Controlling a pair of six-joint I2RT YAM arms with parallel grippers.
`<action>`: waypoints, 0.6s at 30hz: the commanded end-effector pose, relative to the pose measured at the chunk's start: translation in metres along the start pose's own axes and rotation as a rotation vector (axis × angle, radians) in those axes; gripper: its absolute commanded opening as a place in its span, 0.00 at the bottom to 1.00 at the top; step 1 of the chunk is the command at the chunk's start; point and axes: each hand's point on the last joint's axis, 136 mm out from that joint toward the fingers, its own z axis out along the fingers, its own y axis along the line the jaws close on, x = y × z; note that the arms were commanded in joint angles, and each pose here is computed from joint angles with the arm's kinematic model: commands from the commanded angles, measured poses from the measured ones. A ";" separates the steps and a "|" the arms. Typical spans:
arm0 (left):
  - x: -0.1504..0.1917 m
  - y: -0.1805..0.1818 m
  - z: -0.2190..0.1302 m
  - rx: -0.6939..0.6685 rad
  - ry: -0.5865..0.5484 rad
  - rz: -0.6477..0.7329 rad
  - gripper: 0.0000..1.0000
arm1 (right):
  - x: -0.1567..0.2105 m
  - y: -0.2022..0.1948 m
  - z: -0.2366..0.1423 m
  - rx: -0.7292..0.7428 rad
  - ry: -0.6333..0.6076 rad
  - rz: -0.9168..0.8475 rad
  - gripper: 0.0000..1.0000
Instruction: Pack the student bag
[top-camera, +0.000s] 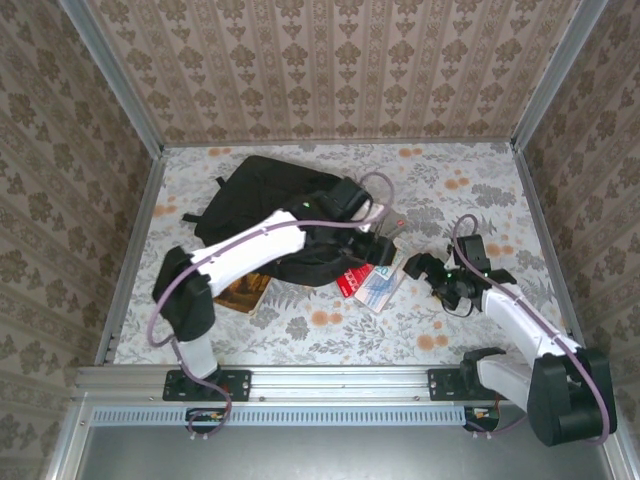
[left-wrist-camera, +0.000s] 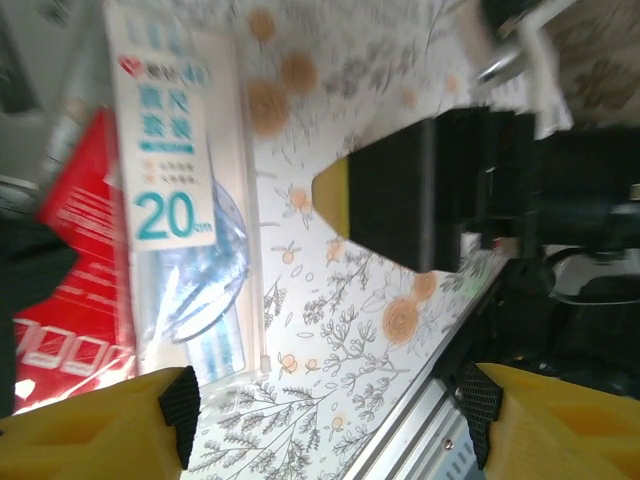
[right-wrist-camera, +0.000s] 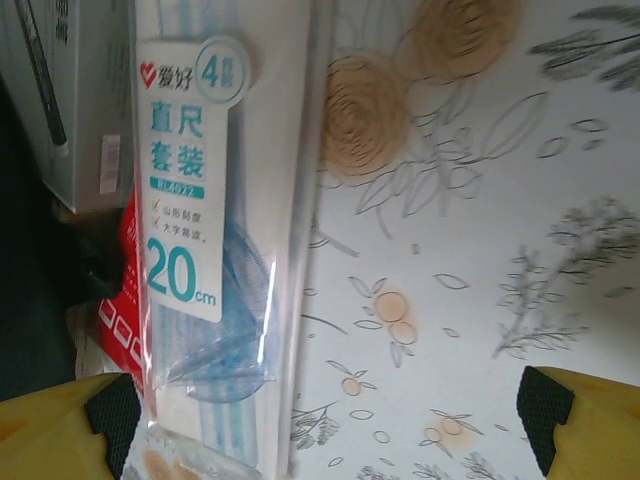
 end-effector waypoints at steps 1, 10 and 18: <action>0.002 0.007 0.022 -0.007 0.021 -0.034 0.74 | -0.007 -0.027 -0.012 0.076 -0.080 0.091 1.00; -0.001 0.058 0.065 -0.158 0.065 -0.065 0.79 | -0.016 -0.015 -0.017 -0.100 -0.087 0.179 0.94; 0.004 0.086 0.092 -0.232 0.098 -0.087 0.79 | -0.026 0.011 0.002 -0.244 -0.024 0.229 0.49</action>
